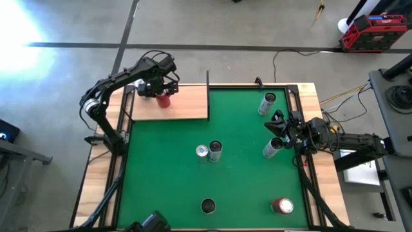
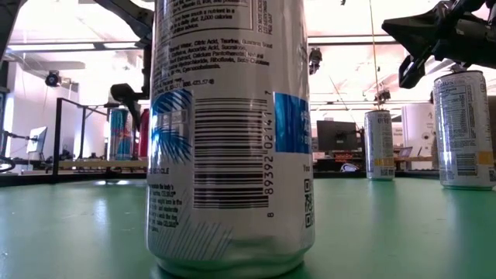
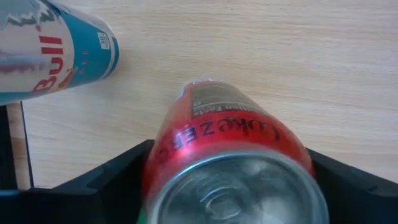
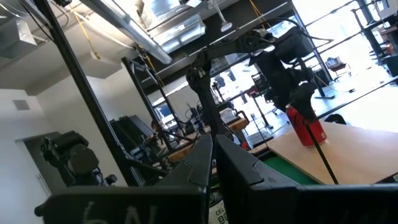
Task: Place canned beverage on shelf
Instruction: Put the left red soda can on the shelf
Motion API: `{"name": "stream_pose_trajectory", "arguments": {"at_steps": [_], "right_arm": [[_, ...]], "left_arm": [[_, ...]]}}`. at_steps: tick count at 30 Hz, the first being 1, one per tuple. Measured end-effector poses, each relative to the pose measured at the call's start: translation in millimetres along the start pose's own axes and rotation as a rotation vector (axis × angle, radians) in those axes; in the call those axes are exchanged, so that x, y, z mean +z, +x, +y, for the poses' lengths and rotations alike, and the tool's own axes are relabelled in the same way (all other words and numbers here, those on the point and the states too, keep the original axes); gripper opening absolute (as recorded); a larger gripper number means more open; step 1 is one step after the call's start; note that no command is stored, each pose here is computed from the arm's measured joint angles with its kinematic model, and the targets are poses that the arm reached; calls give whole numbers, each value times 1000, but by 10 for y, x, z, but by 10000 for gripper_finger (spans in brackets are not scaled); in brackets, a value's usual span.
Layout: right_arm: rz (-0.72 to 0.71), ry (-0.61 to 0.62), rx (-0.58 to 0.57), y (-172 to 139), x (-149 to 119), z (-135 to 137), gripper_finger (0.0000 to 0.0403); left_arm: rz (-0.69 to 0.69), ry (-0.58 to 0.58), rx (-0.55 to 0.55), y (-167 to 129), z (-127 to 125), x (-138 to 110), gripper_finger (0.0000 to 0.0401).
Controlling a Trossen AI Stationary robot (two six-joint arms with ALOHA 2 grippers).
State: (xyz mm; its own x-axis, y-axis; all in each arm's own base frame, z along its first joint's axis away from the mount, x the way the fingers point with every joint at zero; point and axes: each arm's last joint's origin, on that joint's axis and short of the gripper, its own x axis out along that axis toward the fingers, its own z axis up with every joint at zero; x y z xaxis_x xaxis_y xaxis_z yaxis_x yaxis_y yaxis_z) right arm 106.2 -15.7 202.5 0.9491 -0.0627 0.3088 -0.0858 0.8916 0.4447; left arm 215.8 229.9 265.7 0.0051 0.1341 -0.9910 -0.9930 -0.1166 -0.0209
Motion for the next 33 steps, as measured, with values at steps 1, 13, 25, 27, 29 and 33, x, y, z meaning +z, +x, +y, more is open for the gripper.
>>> {"name": "stream_pose_trajectory", "arguments": {"at_steps": [1,13,25,27,29,33], "right_arm": [[0,0,0,0,0,0,13],[0,0,0,0,-1,0,13],[0,0,0,0,0,0,13],[0,0,0,0,0,0,13],[0,0,0,0,0,0,13],[0,0,0,0,0,0,13]], "left_arm": [[1,0,2,0,2,-1,359],[-26,-60,68,-25,-53,-146,388],[-171,-91,108,-85,-199,-362,392],[-206,-96,116,-98,-231,-416,392],[-252,-105,127,-115,-269,-488,392],[-343,-129,167,-150,-329,-685,392]]}}
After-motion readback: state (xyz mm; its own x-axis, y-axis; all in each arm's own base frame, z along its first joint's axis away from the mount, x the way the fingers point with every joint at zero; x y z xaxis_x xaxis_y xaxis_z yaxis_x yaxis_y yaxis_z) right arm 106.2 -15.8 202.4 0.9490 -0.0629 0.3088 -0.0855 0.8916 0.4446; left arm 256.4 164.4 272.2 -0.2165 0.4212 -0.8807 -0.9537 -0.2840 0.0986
